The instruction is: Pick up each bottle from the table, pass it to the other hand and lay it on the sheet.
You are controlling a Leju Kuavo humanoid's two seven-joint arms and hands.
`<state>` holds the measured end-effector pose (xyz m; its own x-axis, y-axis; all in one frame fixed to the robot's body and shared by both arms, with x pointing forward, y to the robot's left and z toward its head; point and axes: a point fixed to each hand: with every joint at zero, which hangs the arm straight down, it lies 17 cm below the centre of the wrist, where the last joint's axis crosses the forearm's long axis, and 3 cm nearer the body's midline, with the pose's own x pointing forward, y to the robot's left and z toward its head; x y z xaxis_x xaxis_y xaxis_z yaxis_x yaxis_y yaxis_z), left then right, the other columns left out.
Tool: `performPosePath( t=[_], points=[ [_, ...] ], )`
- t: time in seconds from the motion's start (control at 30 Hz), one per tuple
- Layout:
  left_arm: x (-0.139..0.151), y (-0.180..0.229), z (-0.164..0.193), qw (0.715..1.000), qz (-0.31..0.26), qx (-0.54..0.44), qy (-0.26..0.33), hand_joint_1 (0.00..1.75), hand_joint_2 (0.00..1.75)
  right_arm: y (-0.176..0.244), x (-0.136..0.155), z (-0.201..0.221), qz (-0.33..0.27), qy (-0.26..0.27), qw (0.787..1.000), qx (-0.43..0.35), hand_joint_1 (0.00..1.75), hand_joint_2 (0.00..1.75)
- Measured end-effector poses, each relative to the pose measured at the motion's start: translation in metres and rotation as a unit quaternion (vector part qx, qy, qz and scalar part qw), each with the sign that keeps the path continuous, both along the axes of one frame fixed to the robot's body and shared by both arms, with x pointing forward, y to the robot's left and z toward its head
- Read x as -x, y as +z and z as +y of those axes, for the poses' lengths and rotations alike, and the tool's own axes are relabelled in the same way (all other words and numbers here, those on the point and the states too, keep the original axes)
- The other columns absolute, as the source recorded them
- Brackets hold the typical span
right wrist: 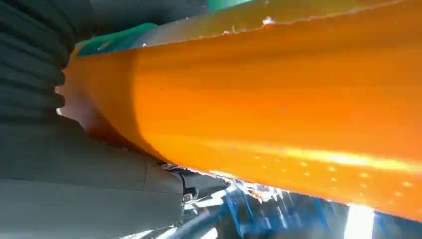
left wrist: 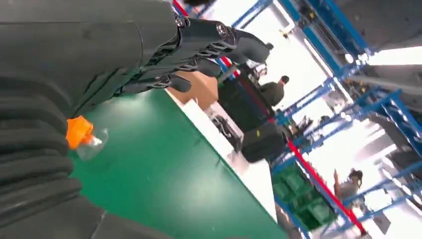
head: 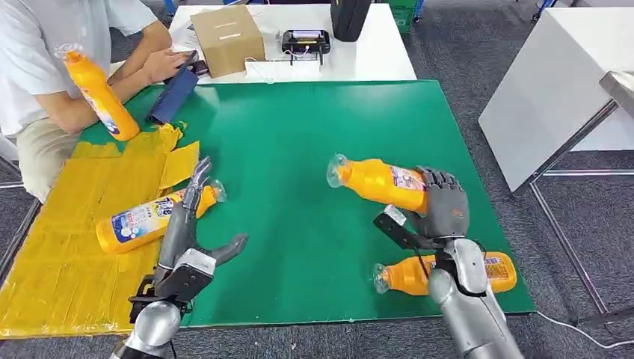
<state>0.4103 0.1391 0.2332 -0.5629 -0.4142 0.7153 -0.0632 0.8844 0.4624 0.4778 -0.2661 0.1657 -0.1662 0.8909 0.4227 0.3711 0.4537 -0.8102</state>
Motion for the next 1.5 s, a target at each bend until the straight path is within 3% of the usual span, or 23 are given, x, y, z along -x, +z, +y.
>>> performPosePath(
  t=[0.13,0.27,0.47,0.57,0.73,0.93,1.17,1.5],
  points=[
    [0.003,0.003,-0.001,1.0,-0.004,0.002,-0.003,0.0,1.75,0.056,0.027,0.028,-0.075,0.025,0.994,-0.073,1.75,1.75],
    [0.004,0.004,-0.005,1.0,-0.003,0.003,-0.009,0.0,1.75,0.076,0.039,0.042,-0.096,0.057,0.986,-0.126,1.75,1.75],
    [0.006,0.01,-0.015,0.999,0.0,0.031,-0.04,0.0,1.75,0.056,0.043,0.126,0.001,0.2,0.946,-0.255,1.75,1.75],
    [0.008,0.017,-0.022,0.995,0.006,0.062,-0.072,0.0,1.75,0.04,0.053,0.181,0.042,0.267,0.922,-0.277,1.75,1.75],
    [0.011,0.025,-0.034,0.989,0.014,0.089,-0.114,0.0,1.75,0.02,0.069,0.242,0.086,0.321,0.901,-0.28,1.75,1.75],
    [0.013,0.029,-0.042,0.986,0.011,0.093,-0.134,0.0,1.75,0.003,0.079,0.28,0.123,0.355,0.883,-0.282,1.75,1.75],
    [0.016,0.034,-0.048,0.986,-0.002,0.084,-0.142,0.0,1.75,-0.004,0.081,0.298,0.14,0.37,0.872,-0.29,1.75,1.75],
    [0.017,0.018,-0.054,0.995,-0.042,-0.006,-0.085,0.0,1.75,0.0,0.077,0.295,0.136,0.363,0.862,-0.326,1.75,1.75]
  ],
)
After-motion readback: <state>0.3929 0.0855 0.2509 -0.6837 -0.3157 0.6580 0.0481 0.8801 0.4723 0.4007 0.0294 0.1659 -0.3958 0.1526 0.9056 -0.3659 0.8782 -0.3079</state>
